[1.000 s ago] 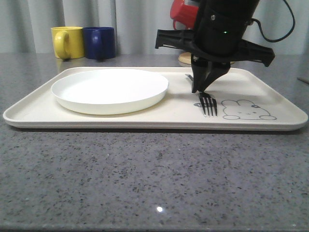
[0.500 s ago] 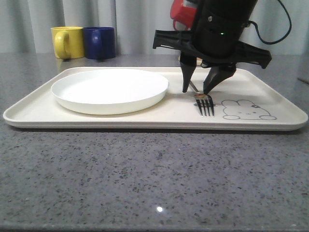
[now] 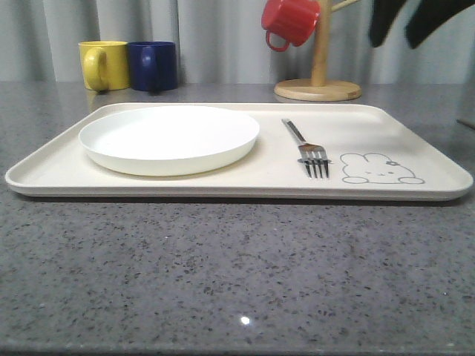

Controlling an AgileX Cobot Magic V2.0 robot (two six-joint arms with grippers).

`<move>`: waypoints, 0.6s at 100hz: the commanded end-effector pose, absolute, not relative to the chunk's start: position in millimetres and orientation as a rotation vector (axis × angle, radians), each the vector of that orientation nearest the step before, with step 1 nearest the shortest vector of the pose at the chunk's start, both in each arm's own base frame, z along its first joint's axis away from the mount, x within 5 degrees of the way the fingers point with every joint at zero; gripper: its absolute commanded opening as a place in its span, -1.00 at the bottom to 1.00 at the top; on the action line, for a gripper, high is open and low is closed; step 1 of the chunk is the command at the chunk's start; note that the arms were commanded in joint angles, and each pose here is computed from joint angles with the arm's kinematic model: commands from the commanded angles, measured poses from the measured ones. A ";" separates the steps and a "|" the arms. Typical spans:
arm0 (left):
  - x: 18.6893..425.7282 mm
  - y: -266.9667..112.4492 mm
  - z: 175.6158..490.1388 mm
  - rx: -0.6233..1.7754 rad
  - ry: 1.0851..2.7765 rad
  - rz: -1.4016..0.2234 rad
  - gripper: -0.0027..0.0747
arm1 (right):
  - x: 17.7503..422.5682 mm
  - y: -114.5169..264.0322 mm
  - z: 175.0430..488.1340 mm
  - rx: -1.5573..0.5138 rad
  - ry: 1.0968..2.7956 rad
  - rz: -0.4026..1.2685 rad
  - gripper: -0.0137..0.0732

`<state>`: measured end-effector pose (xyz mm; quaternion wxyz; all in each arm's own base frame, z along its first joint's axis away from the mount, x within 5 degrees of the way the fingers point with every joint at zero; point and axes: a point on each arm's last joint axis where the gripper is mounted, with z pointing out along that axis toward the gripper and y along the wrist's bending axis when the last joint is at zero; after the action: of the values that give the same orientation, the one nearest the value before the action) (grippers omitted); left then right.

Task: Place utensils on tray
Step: 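Move the right gripper back and grasp the chopsticks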

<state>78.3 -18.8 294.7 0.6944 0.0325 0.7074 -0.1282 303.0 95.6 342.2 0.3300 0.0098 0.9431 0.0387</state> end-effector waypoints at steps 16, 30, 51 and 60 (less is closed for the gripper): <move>78.3 -16.1 309.0 0.040 1.491 -0.279 -0.98 | 303.0 22.4 359.9 0.017 2.466 -0.006 0.06; 78.3 -16.1 309.0 0.040 1.491 -0.279 -0.98 | 307.4 -12.6 352.0 0.062 2.498 0.000 0.06; 78.3 -16.1 309.0 0.040 1.491 -0.279 -0.98 | 323.0 -38.0 325.9 0.129 2.580 -0.024 0.06; 78.3 -16.1 309.0 0.040 1.491 -0.279 -0.98 | 330.7 -38.9 313.4 0.128 2.616 -0.021 0.06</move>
<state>78.3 -18.8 294.7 0.6944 0.0325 0.7074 -0.1282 326.5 -36.7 304.2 0.2303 0.0496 0.9718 -0.0081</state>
